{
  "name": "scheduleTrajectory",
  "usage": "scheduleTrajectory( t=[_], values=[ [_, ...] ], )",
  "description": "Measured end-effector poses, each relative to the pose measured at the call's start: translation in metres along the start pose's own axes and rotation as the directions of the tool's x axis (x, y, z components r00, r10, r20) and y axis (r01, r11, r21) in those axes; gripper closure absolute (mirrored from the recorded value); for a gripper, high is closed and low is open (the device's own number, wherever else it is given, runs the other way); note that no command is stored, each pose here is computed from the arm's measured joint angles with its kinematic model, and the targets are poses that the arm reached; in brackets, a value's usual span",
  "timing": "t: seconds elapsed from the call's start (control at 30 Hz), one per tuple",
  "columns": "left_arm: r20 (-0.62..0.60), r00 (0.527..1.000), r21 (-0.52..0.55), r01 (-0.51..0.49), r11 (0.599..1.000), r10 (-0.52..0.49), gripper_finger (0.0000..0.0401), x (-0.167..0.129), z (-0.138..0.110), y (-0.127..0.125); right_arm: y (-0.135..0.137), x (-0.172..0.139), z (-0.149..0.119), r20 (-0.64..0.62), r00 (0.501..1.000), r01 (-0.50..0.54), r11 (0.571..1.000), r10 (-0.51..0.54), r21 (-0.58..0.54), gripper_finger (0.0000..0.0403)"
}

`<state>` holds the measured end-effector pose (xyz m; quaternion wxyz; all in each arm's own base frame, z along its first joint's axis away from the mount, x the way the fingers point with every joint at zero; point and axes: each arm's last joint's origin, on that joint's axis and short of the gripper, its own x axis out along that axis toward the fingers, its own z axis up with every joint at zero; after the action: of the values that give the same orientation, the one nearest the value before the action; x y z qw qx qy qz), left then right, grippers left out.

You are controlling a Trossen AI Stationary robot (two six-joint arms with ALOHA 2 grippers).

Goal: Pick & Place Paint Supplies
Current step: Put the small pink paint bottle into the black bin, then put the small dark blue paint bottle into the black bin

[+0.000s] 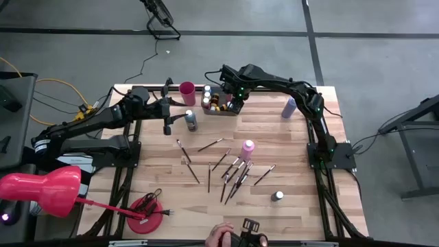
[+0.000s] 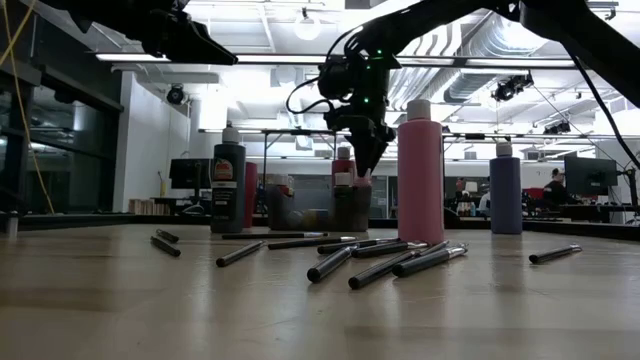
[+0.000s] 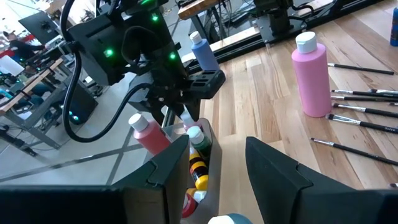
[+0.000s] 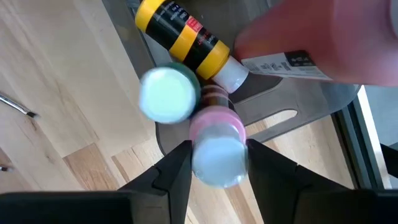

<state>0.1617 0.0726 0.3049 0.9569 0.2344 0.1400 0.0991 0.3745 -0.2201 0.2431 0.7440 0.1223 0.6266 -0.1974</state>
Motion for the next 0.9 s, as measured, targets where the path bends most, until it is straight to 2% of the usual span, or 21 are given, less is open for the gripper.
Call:
scheduleTrajectory(
  t=[0.23, 0.43, 0.53, 0.67, 0.8, 0.9],
  values=[
    [0.0, 1.0, 0.0, 0.0, 1.0, 0.0, 0.0249, 0.0, 0.0, 0.0, 0.0, -0.002, -0.001, -0.002, 1.0, 0.0, 1.0, 0.0, 0.024, 0.0197],
    [0.0, 1.0, 0.0, 0.0, 1.0, 0.0, 0.0249, 0.0, 0.0, 0.0, -0.001, -0.028, -0.009, 0.026, 1.0, 0.001, 0.999, -0.002, 0.035, 0.0149],
    [0.0, 1.0, 0.0, 0.0, 1.0, 0.0, 0.0249, 0.0, 0.0, 0.0, 0.0, -0.048, -0.017, 0.035, 0.999, -0.014, 0.999, 0.013, 0.048, 0.0139],
    [0.0, 1.0, 0.0, 0.001, 1.0, -0.001, 0.0249, 0.0, 0.0, 0.0, 0.009, -0.073, -0.032, 0.015, 0.994, -0.111, 0.993, 0.111, 0.029, 0.0137],
    [0.0, 1.0, 0.0, 0.0, 1.0, 0.0, 0.0249, 0.0, 0.0, 0.0, 0.022, -0.089, -0.041, 0.009, 0.977, -0.212, 0.977, 0.212, -0.024, 0.0136],
    [0.0, 1.0, 0.0, 0.0, 1.0, 0.0, 0.0249, 0.0, 0.0, 0.0, 0.03, -0.1, -0.048, 0.0, 0.972, -0.236, 0.969, 0.236, -0.07, 0.0136]
  ],
)
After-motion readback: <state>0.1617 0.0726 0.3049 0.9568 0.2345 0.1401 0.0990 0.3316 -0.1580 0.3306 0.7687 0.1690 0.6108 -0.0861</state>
